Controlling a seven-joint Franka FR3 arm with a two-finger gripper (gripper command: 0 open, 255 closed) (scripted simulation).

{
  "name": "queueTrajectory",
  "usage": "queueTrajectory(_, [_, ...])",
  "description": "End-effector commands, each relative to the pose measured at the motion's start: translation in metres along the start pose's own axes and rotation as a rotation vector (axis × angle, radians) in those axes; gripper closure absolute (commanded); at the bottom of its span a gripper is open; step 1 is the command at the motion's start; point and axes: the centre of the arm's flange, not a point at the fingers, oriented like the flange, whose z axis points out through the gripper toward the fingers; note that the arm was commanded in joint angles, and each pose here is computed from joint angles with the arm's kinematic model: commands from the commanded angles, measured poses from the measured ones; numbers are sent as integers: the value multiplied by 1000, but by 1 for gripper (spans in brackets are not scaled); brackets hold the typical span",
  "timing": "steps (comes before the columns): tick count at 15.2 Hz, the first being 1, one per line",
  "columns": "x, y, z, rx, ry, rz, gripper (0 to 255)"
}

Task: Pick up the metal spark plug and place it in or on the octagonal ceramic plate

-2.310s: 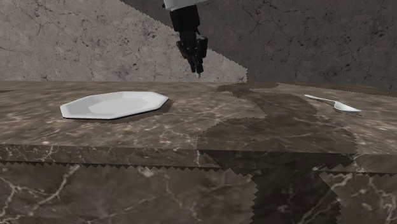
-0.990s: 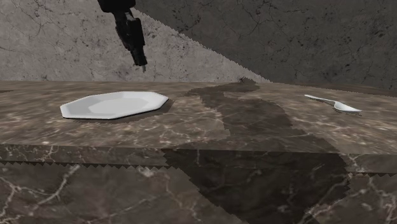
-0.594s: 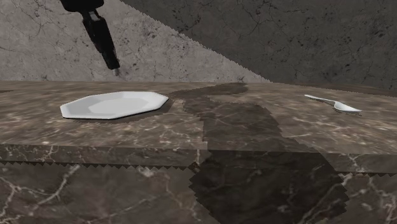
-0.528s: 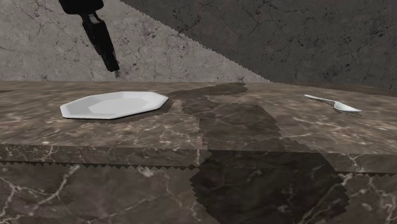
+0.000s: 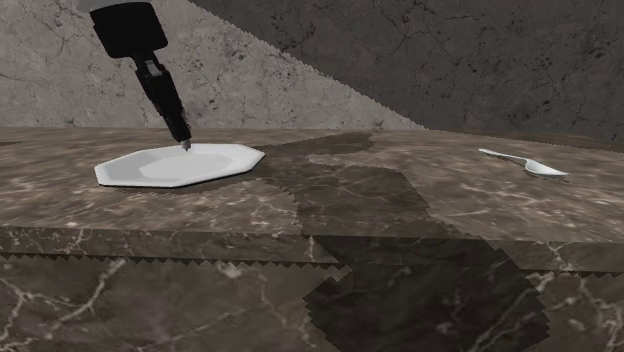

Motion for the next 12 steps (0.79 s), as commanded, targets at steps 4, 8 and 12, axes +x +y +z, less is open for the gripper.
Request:
queueTrajectory(4, [-4,0,12,0,0,0,255])
queueTrajectory(8, [-4,0,12,0,0,0,255])
queueTrajectory(12, [-4,0,12,0,0,0,0])
